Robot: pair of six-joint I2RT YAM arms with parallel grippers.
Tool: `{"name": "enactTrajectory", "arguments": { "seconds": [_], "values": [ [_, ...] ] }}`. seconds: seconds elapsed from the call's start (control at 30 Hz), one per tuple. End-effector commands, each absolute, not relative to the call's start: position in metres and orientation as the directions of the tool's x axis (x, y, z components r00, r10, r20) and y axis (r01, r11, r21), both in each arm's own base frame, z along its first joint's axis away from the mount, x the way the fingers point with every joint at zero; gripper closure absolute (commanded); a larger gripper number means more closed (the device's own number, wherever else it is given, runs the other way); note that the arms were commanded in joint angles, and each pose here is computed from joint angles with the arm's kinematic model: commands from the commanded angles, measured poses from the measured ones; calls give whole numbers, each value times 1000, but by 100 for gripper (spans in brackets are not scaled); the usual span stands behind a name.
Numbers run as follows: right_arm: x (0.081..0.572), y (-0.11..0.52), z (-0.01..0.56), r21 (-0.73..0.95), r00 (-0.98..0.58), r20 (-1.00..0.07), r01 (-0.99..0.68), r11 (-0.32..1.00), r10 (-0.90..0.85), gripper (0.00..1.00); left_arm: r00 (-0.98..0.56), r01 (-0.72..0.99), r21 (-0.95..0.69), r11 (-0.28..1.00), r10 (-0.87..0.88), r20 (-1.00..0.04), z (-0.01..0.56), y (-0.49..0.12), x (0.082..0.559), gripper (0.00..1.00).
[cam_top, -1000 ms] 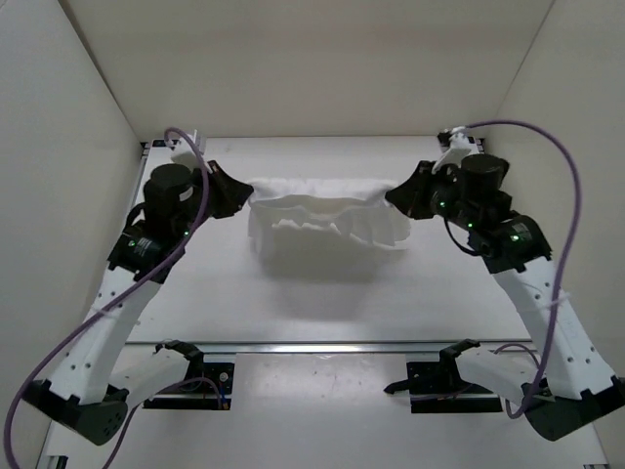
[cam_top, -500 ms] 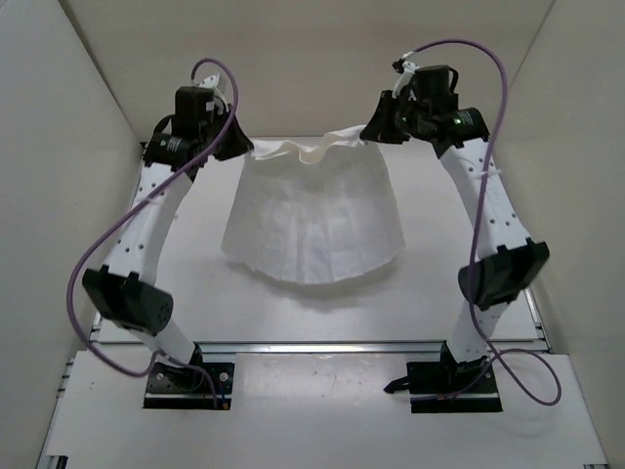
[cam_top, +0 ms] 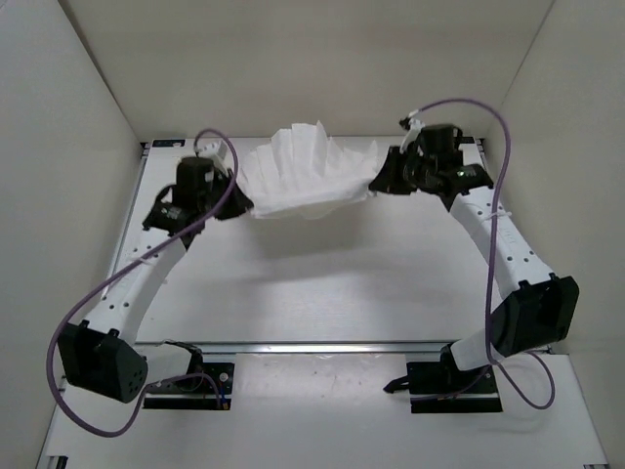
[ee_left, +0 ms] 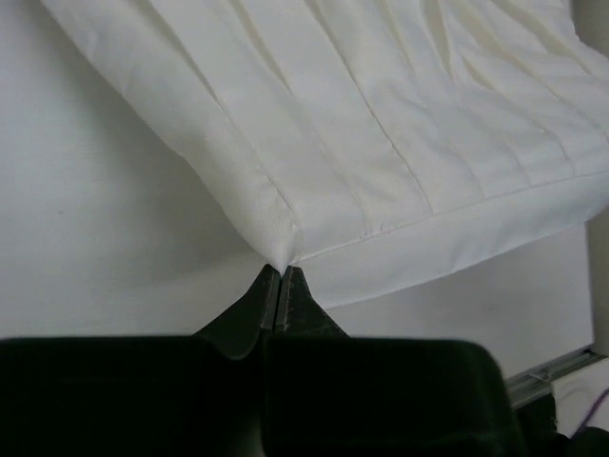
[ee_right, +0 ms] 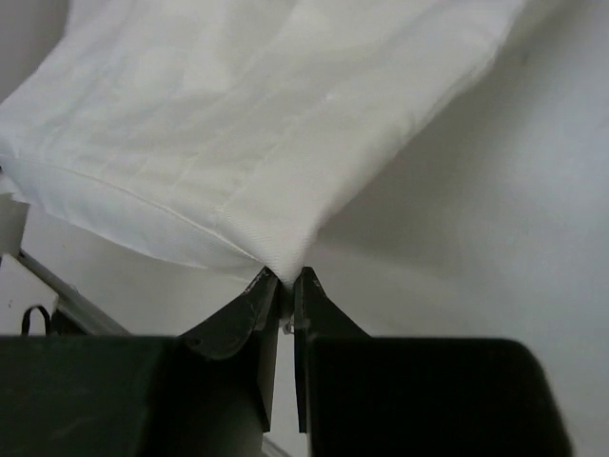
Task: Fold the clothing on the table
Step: Flatten the skirt out, then fold the skirt
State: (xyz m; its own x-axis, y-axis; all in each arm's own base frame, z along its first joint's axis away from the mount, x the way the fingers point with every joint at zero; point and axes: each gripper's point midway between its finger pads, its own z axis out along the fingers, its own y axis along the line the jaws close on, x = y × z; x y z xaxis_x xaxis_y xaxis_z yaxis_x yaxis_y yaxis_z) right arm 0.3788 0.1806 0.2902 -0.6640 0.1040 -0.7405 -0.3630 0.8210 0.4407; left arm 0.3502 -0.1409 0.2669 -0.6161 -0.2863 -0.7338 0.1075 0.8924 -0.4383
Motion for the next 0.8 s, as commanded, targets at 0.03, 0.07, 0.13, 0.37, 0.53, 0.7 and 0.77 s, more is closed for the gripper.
{"name": "enactTrajectory", "arguments": {
  "seconds": [0.03,0.07,0.13,0.37,0.53,0.7,0.77],
  "values": [
    [348,171,168,492,-813,-567,-204,847,134,99,-757,1,-413,911,-268,-595,135,-138,310,100],
    [343,166,156,484,-819,-553,-167,859,153,99,-775,1,-416,909,-262,-575,122,-142,301,100],
    [312,165,106,471,-872,-471,-120,874,134,100,-817,-18,-396,918,-241,-523,80,-141,278,99],
    [245,164,56,395,-941,-327,-55,917,85,100,-901,31,-324,946,-114,-419,36,-145,222,100],
    [218,153,72,333,-936,-345,-54,941,68,100,-905,50,-298,953,-82,-417,55,-140,203,100],
    [194,141,100,351,-925,-370,-51,935,89,99,-888,55,-324,944,-103,-449,82,-134,192,100],
    [186,135,106,344,-921,-379,-47,938,93,100,-887,68,-336,940,-97,-452,89,-135,186,100]
  ]
}}
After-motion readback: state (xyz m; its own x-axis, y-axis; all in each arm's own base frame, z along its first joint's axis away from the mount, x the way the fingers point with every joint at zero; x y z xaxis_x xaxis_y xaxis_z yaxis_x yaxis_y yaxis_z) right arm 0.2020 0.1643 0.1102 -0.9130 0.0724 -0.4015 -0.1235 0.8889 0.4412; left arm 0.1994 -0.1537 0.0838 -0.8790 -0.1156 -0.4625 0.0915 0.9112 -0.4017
